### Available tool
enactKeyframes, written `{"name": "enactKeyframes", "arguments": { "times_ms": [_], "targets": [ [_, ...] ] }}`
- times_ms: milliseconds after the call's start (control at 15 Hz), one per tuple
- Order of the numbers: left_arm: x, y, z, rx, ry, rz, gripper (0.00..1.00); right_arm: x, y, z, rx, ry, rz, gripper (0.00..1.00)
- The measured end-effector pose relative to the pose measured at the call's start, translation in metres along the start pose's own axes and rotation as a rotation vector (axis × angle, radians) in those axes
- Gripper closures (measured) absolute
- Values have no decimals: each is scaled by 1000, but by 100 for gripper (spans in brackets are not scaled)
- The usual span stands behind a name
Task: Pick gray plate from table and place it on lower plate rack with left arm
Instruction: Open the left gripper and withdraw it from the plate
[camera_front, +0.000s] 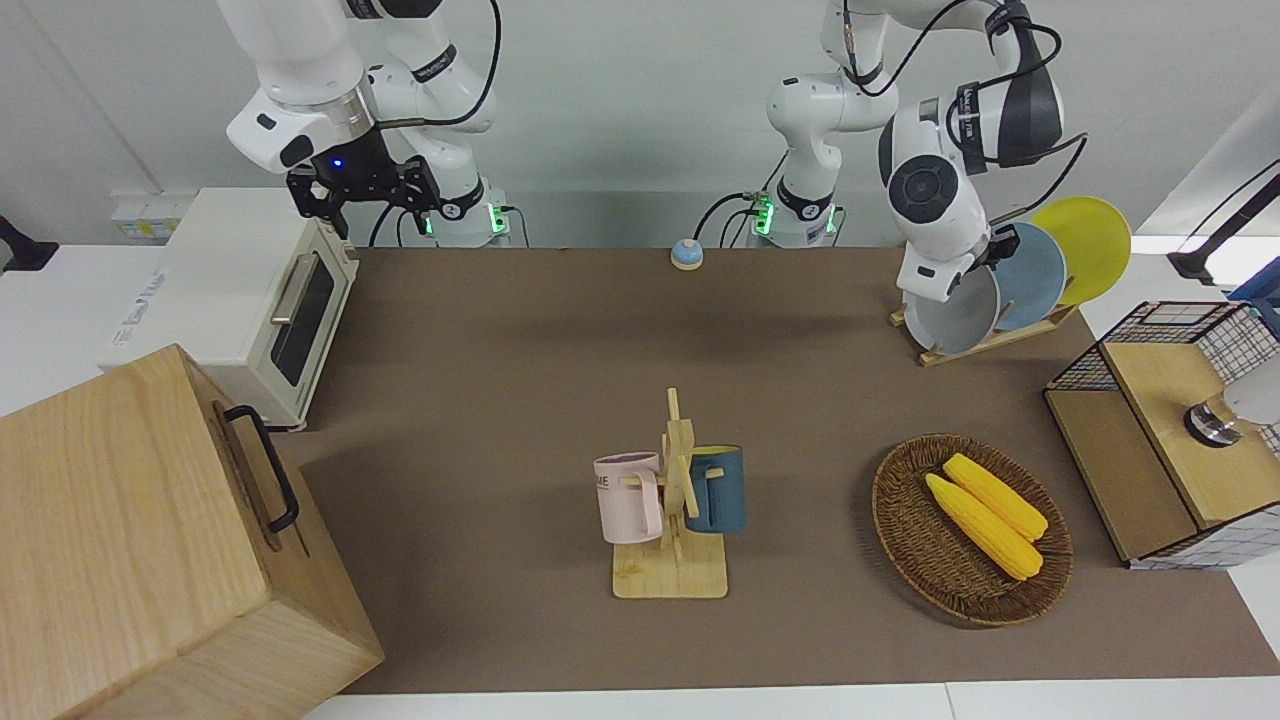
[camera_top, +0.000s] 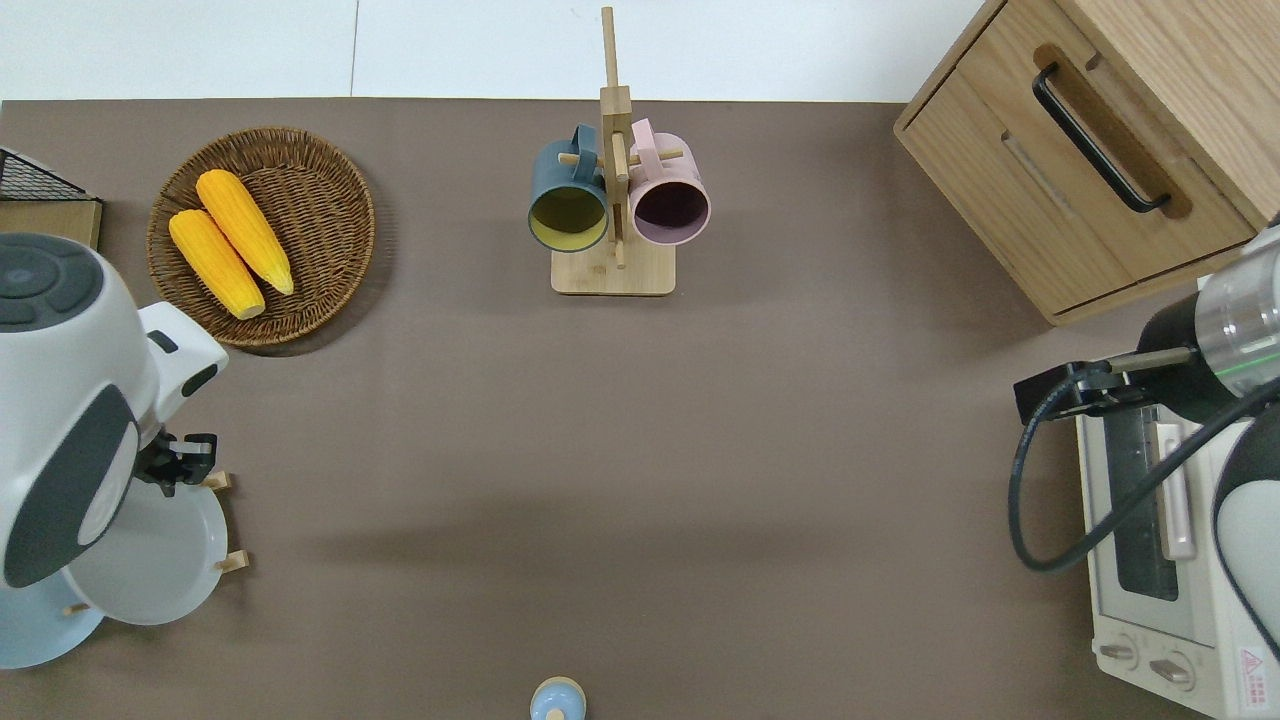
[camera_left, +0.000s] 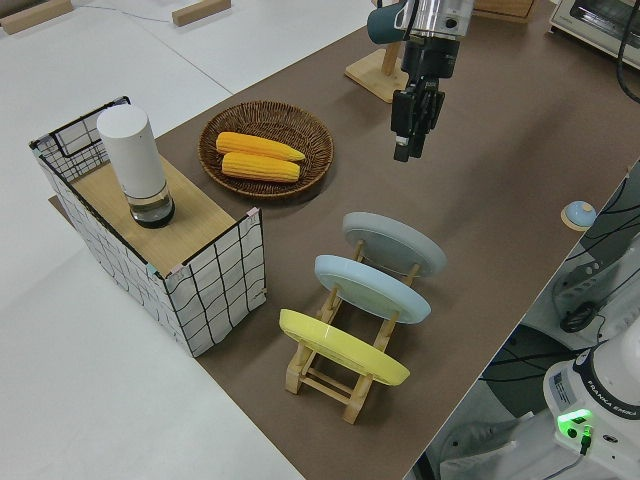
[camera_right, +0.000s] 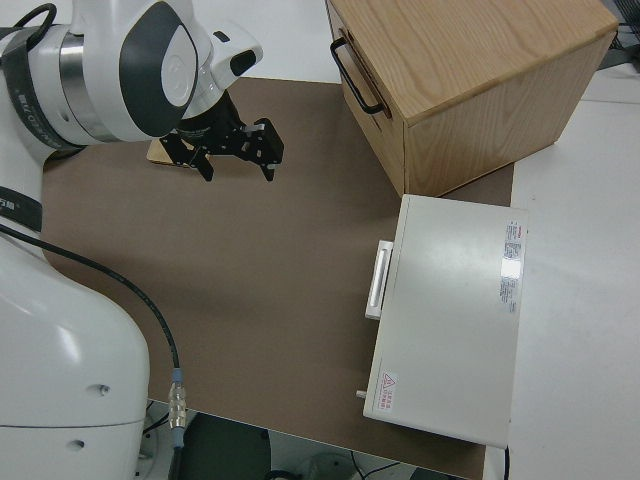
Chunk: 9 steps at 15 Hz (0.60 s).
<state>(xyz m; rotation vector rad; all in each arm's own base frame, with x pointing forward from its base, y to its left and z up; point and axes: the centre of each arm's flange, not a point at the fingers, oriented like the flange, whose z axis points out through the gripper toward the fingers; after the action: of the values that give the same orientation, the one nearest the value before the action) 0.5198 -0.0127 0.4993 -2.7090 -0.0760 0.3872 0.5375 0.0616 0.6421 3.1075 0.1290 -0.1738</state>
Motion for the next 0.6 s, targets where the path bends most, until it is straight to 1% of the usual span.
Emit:
{"name": "enactKeyframes", "arguments": {
  "times_ms": [200, 400, 533, 600],
  "targets": [
    [3, 3, -11, -170, 26, 7, 47, 0, 0, 0, 0, 0, 0, 1],
    [6, 6, -17, -310, 43, 2, 47, 0, 0, 0, 0, 0, 0, 1],
    [8, 5, -19, -375, 55, 16, 47, 0, 0, 0, 0, 0, 0, 1],
    [8, 5, -20, -391, 58, 23, 47, 0, 0, 0, 0, 0, 0, 1]
  ]
}}
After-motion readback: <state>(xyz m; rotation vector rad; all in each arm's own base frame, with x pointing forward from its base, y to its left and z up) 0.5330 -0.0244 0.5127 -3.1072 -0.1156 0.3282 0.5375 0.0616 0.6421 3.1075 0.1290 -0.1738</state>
